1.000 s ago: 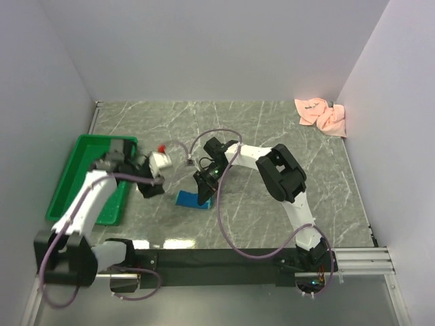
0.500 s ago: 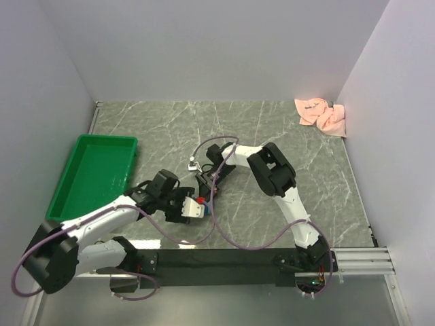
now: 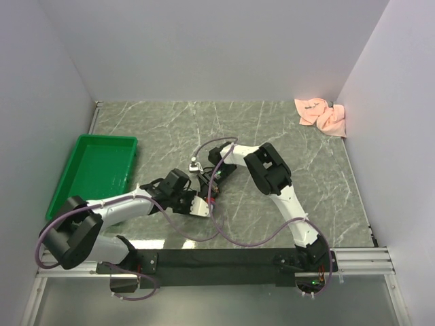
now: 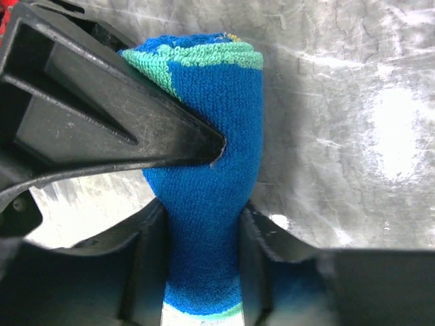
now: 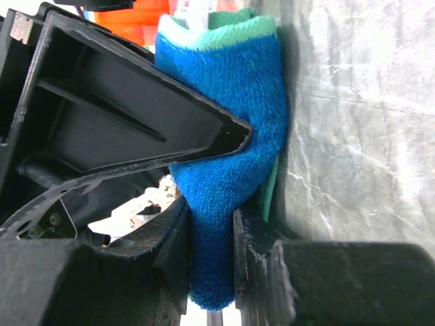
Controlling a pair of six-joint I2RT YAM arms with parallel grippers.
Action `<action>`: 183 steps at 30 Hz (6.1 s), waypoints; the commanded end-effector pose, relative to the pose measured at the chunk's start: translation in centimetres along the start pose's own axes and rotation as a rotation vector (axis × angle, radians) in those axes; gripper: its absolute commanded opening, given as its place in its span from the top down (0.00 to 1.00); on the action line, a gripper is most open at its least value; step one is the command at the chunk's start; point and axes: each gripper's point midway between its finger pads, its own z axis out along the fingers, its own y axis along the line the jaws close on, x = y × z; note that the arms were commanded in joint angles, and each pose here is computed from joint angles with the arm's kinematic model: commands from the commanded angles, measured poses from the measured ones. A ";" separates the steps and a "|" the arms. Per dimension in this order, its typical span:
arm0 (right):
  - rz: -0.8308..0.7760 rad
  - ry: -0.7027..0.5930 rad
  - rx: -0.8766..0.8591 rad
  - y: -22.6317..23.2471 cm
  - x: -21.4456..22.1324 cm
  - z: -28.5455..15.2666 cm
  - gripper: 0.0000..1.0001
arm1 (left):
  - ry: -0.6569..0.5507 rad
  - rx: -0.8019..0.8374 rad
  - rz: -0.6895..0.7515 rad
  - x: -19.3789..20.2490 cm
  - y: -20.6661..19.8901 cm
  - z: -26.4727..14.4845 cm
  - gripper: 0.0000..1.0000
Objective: Roll the towels
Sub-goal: Roll the towel, then place the rolled towel into the container, then move the towel to the center of the board
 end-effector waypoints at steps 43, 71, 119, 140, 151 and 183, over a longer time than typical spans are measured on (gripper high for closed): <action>-0.024 -0.369 0.529 6.6 3.2 -20.0 0.03 | 0.099 -0.625 -1.526 22.6 12.7 -26.8 0.99; 0.025 -0.351 0.535 5.0 4.1 -20.2 0.00 | 0.099 -0.610 -1.768 30.4 14.4 -16.6 0.96; -0.008 -0.365 0.539 5.7 3.6 -20.5 0.00 | 0.062 -0.643 -1.594 26.1 17.6 -21.9 0.00; 0.051 -0.631 1.917 3.6 2.3 -53.4 0.00 | -0.215 -1.063 -1.025 5.7 27.8 -34.7 0.01; 0.144 -0.564 2.023 -3.5 3.9 -62.3 0.09 | -0.126 -1.043 -1.126 6.3 26.5 -32.7 0.01; 0.128 -0.258 2.171 -13.5 5.1 -64.6 1.00 | 0.015 -0.902 -1.221 7.5 23.4 -28.9 0.01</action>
